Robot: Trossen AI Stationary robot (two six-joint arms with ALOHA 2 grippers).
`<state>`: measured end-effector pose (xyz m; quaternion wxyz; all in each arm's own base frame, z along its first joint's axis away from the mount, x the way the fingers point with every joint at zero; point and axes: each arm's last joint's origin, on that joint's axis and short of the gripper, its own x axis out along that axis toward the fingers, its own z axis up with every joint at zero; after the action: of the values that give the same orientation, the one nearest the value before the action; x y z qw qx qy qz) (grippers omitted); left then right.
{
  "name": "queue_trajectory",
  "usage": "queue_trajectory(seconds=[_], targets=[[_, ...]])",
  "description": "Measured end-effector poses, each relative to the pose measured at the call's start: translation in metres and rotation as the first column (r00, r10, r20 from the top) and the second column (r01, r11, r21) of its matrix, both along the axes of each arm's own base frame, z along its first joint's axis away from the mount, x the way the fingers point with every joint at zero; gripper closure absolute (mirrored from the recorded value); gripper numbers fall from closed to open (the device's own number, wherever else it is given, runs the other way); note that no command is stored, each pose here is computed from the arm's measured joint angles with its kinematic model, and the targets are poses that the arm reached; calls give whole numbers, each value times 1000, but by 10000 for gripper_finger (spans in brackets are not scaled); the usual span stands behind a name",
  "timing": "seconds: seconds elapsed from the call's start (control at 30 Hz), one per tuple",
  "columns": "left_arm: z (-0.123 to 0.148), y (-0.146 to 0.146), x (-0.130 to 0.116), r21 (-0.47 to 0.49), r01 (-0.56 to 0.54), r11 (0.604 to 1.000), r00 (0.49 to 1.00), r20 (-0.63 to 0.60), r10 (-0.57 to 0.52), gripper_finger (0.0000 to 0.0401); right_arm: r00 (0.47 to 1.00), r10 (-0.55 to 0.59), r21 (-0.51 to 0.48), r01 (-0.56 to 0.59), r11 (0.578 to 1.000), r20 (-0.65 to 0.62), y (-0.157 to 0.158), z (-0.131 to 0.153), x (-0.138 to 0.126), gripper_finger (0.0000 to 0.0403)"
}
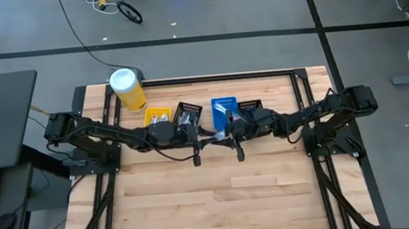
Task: Pick & Place Travel size toiletries
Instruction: Put the blue toothbrush into the blue bin
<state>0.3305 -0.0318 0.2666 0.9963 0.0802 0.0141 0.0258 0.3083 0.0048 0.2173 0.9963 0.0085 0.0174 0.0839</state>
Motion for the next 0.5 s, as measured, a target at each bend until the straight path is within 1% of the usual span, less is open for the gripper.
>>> queue_trajectory(seconds=[0.1, 0.23, 0.37, 0.5], targets=[[-1, 0, 0, -31, -6, 1000, 1000, -14, 6, 362, 1000, -1, 0, 1, 1000, -7, 0, -1, 0, 351], [-3, 1, 0, -64, -21, 998, 999, -35, 19, 362, 1000, -9, 0, 9, 1000, -27, 0, -3, 0, 354], [-7, 1, -1, -60, -54, 997, 996, -68, 50, 362, 994, -68, -9, 67, 998, -85, -2, -8, 0, 356], [-11, 2, -1, -51, -75, 996, 992, -103, 69, 362, 990, -87, -19, 85, 996, -115, -3, -11, -1, 357]])
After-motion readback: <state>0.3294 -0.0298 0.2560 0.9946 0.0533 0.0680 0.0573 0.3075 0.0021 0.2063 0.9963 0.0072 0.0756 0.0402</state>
